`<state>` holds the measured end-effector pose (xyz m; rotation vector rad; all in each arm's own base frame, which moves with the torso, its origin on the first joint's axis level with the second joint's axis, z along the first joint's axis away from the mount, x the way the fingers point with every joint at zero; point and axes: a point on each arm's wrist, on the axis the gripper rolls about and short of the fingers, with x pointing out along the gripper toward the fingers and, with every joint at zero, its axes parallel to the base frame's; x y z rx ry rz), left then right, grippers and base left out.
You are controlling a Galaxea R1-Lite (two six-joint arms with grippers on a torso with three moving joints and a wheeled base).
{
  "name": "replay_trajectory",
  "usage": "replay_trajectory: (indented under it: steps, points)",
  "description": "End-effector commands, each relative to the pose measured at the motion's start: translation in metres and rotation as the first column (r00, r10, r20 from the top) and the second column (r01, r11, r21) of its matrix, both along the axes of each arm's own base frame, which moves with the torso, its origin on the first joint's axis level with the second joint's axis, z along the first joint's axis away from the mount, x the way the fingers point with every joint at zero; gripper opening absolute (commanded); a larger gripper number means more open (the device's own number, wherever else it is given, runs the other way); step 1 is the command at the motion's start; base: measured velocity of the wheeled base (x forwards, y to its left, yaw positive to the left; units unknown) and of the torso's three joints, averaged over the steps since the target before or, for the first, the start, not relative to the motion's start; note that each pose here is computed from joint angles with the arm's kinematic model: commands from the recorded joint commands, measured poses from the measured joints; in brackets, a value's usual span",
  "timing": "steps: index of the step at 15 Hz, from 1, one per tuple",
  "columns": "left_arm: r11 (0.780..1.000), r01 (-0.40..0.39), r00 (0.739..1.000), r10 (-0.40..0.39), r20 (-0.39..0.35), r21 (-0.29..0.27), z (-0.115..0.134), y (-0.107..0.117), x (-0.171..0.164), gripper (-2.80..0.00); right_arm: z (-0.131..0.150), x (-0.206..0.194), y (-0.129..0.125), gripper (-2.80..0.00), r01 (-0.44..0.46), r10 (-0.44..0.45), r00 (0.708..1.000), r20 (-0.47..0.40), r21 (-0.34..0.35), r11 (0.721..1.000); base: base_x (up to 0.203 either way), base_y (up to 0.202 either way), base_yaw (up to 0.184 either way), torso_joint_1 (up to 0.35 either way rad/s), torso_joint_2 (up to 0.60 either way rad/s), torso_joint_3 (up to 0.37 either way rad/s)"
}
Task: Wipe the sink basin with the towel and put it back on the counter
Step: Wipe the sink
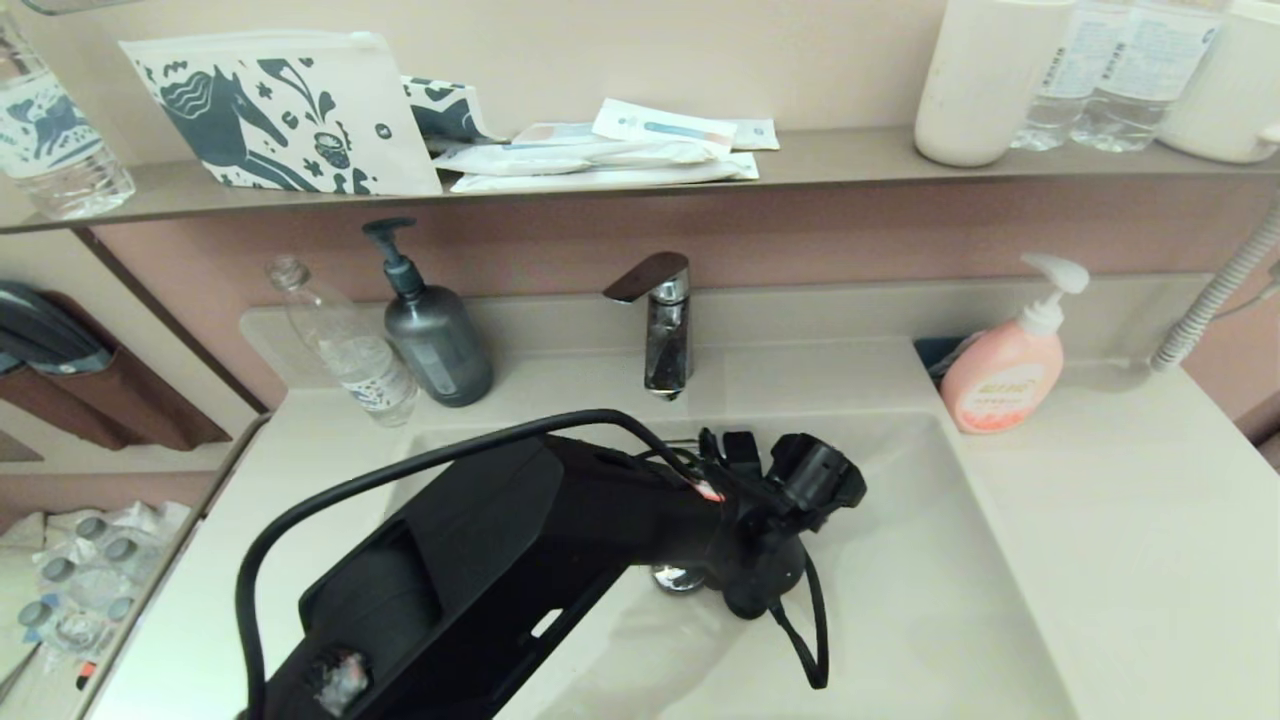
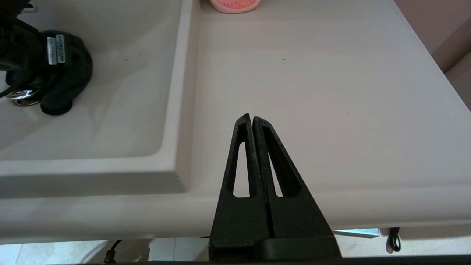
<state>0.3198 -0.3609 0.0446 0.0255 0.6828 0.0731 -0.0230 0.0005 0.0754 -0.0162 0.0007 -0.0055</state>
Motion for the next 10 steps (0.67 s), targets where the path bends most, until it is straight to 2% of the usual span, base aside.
replay_trajectory:
  steps: [1,4,10]
  points:
    - [0.999,-0.035,0.999,0.035,-0.010,0.015,0.001,0.015,0.006,-2.80,0.000,0.000,0.000,-2.80,-0.001,0.001,1.000,-0.002,-0.001,1.000,0.000,0.000,0.000,0.000,0.00,0.000]
    - [0.997,-0.064,0.998,0.065,-0.024,0.036,-0.005,0.038,0.008,-2.80,0.000,0.000,0.000,-2.80,0.001,-0.001,1.000,-0.001,0.001,1.000,0.000,0.000,0.000,0.000,0.00,0.000]
    - [0.993,-0.083,0.996,0.086,-0.037,0.080,-0.032,0.088,-0.009,-2.80,0.000,0.000,0.000,-2.80,-0.001,0.001,1.000,-0.002,-0.001,1.000,0.000,0.000,0.000,0.000,0.00,0.000]
